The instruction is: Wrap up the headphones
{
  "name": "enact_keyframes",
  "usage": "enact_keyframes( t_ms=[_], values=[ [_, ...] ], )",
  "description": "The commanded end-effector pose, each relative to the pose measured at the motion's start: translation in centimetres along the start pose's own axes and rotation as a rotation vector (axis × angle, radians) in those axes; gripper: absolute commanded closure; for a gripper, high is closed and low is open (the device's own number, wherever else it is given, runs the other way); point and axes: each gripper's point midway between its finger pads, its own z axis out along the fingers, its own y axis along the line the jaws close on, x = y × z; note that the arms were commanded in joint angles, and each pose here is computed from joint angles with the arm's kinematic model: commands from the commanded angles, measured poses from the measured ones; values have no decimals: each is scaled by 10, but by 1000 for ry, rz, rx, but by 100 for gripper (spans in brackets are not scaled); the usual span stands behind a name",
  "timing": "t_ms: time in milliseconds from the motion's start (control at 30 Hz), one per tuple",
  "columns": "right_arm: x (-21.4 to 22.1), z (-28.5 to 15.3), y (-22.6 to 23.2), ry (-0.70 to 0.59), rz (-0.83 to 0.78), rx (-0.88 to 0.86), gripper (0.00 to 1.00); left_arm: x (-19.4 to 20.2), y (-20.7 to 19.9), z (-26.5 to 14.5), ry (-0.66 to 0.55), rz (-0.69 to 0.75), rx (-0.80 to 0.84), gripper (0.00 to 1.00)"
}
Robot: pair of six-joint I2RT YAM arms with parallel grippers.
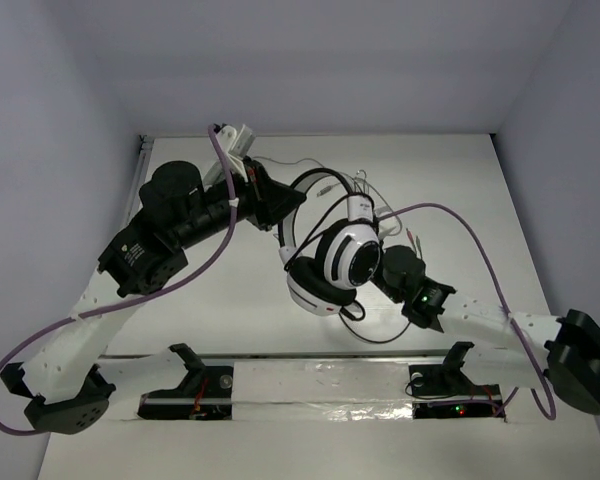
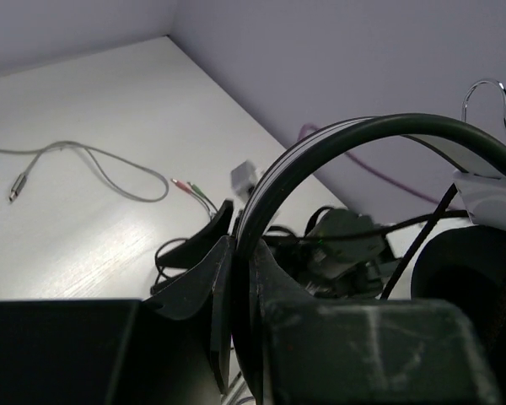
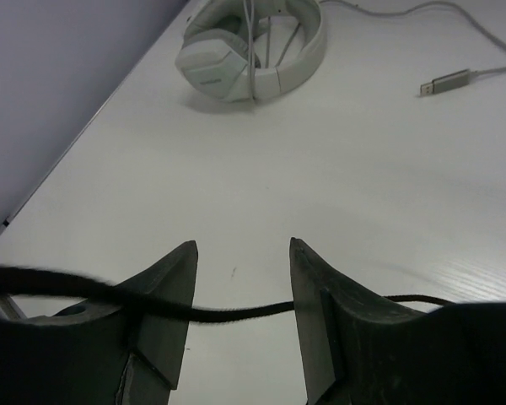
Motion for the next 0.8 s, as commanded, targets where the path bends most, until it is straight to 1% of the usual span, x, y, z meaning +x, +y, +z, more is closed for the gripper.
enact_keyframes(
  t_ms=[0, 100, 267, 400, 467, 567, 667, 700, 767],
  values=[
    [0, 10, 10, -49, 61, -58, 47, -60, -33, -15, -165, -30, 84, 100],
    [8, 13, 4, -56, 80, -42, 47, -75, -42, -15, -182, -31, 102, 100],
    [27, 21, 0, -18, 82, -29, 48, -97, -55, -17, -211, -28, 132, 100],
    [38, 20, 1, -4, 113, -48, 51, -118, -60, -21, -256, -11, 132, 100],
    [44, 19, -1, 7, 120, -46, 52, -127, -64, -20, -271, -11, 142, 100],
    [55, 22, 0, 41, 123, -60, 54, -133, -67, -15, -281, -23, 152, 100],
    [68, 23, 5, 64, 143, -102, 55, -136, -61, -9, -293, -46, 142, 100],
    [74, 24, 5, 83, 140, -106, 68, -137, -58, -9, -298, -50, 134, 100],
    [77, 23, 8, 94, 161, -120, 77, -136, -52, -5, -313, -68, 119, 100]
  ],
)
